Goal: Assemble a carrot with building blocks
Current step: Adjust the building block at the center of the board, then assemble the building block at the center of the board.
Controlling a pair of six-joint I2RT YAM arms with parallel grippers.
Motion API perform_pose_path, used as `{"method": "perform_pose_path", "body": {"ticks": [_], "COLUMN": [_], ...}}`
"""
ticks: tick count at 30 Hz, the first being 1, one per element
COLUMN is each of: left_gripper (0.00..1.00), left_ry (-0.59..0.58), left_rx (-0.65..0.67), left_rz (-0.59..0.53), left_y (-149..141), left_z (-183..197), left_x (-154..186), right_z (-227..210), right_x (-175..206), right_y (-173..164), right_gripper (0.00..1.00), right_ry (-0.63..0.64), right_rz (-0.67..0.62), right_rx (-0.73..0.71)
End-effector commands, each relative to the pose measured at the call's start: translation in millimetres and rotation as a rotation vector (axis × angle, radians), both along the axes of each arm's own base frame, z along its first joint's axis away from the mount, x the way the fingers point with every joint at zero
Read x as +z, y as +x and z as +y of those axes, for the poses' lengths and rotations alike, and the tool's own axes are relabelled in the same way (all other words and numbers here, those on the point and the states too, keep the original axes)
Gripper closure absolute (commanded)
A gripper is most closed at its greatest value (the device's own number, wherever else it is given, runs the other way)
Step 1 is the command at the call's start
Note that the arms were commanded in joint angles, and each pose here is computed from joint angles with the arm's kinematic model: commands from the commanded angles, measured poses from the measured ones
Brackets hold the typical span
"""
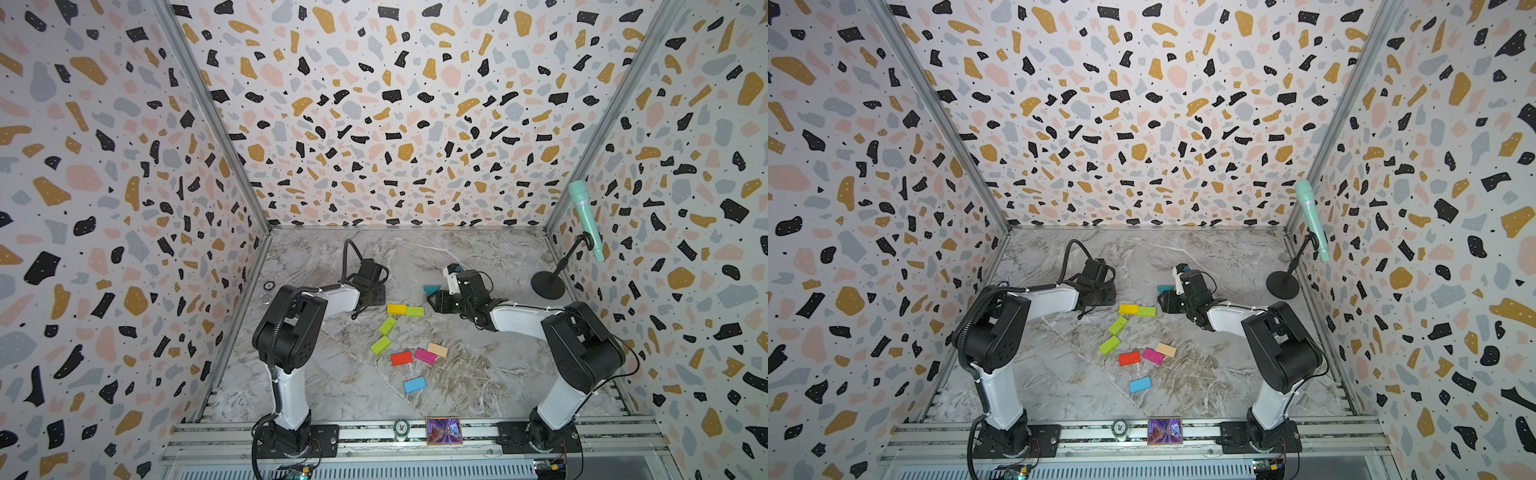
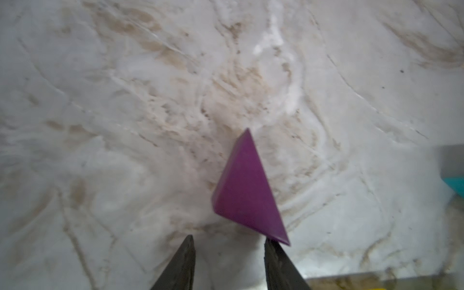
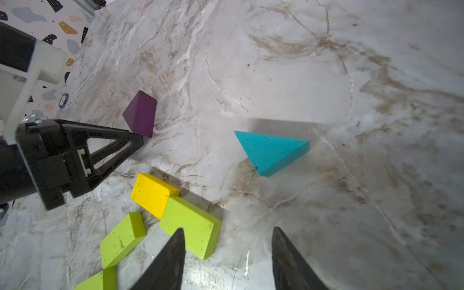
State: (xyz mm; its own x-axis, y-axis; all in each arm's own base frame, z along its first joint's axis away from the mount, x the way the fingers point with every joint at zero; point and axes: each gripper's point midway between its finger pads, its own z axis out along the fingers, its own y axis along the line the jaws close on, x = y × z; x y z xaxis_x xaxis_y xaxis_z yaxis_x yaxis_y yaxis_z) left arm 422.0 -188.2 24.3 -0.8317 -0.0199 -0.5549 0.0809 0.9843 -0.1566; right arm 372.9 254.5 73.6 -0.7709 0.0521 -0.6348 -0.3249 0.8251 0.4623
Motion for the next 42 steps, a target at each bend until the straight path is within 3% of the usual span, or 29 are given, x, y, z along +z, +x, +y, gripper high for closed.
{"method": "perform_pose_path", "body": {"ticks": [1,7,11,18,24,42], "left_gripper": [0.54,0.56,0.59,0.69,0.72,0.73], "left_ry": [-0.048,-0.057,-0.011,0.003,0.014,-0.035], "left_rx": [0.001,0.037,0.045,0.154,0.152,0.061], "left_rz": [-0.042,-0.169,-0.175,-0.138,-0.113,-0.048], "left_y": [3.5,5.1,14.8,41.6,53.5,41.9], "left_z": [-10.9,0.1,9.2,36.5,39.0,19.6], "left_x": [19.2,75.1,87.2,57.7,34.9,8.2], "right_z": [-1.0,5.7,23.3,60.3,91.2,134.1], "right_x": [1.5,8.1,17.0,23.2,9.8,-22.8], "right_y": [-2.8,-4.4,-4.1,14.1,34.4,66.4], "right_gripper": [0.44,0.44,0.45,0.49,0.55,0.58], "right_ry": [0.007,0.016,0.012,0.043,0.080,0.117], "right_rz": [0.006,-0.014,-0.046,-0.067,-0.037,0.017], "right_rx": [0.001,0.031,0.079,0.125,0.163,0.208]}}
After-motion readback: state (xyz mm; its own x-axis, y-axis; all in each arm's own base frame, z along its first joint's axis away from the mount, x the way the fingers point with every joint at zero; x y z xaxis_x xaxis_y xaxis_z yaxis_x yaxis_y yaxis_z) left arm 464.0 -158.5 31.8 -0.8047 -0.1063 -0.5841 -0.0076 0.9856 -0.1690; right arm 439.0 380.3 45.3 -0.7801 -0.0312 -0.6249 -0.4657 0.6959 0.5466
